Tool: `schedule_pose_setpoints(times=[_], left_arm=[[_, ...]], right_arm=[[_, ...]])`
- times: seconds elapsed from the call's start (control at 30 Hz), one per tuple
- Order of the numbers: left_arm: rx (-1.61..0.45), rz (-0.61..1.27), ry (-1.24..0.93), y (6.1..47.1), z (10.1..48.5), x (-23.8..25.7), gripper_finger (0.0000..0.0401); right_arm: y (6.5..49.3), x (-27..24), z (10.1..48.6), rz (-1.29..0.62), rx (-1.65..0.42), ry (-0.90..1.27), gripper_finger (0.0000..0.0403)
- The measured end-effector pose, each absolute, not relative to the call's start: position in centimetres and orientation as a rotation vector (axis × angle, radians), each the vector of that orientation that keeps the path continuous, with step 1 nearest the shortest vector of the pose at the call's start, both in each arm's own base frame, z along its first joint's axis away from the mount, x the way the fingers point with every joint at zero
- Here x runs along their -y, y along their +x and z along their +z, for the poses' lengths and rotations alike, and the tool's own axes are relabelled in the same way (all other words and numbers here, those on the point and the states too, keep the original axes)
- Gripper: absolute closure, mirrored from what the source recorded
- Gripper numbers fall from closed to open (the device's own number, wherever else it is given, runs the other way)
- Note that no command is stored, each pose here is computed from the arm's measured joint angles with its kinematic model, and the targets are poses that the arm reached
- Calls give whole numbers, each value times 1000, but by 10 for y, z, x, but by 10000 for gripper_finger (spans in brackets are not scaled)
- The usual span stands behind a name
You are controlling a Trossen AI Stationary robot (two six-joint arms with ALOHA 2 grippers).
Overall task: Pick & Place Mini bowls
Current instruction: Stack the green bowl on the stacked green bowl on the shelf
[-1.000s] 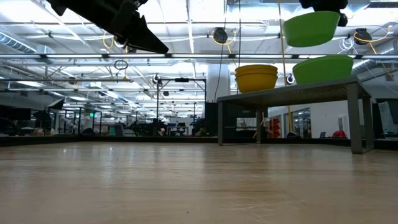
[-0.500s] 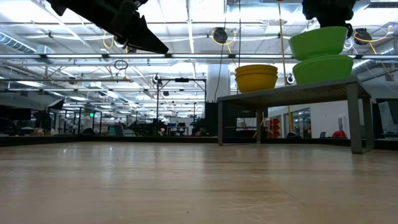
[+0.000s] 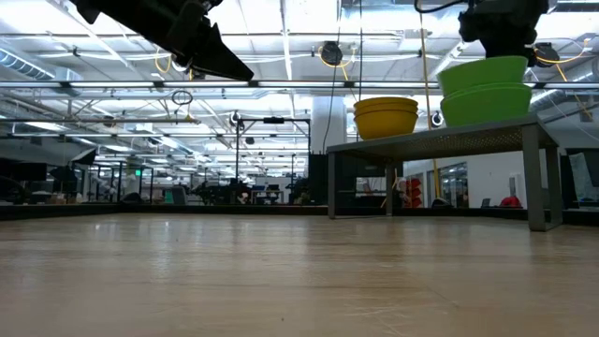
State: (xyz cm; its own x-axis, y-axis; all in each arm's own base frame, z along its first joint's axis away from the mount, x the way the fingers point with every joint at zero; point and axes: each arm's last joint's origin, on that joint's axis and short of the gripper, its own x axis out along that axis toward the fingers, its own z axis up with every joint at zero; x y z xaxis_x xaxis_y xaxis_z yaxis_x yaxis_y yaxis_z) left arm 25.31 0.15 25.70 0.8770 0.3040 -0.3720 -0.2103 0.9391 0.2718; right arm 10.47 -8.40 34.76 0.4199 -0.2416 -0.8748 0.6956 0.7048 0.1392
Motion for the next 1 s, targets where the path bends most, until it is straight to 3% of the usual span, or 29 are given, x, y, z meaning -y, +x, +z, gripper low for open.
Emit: schedule_pose_setpoints(times=[1.0], left_arm=[[-422, 270, 227, 253, 257, -1, 283]], right_arm=[[110, 89, 304, -638, -1000, 571, 400]])
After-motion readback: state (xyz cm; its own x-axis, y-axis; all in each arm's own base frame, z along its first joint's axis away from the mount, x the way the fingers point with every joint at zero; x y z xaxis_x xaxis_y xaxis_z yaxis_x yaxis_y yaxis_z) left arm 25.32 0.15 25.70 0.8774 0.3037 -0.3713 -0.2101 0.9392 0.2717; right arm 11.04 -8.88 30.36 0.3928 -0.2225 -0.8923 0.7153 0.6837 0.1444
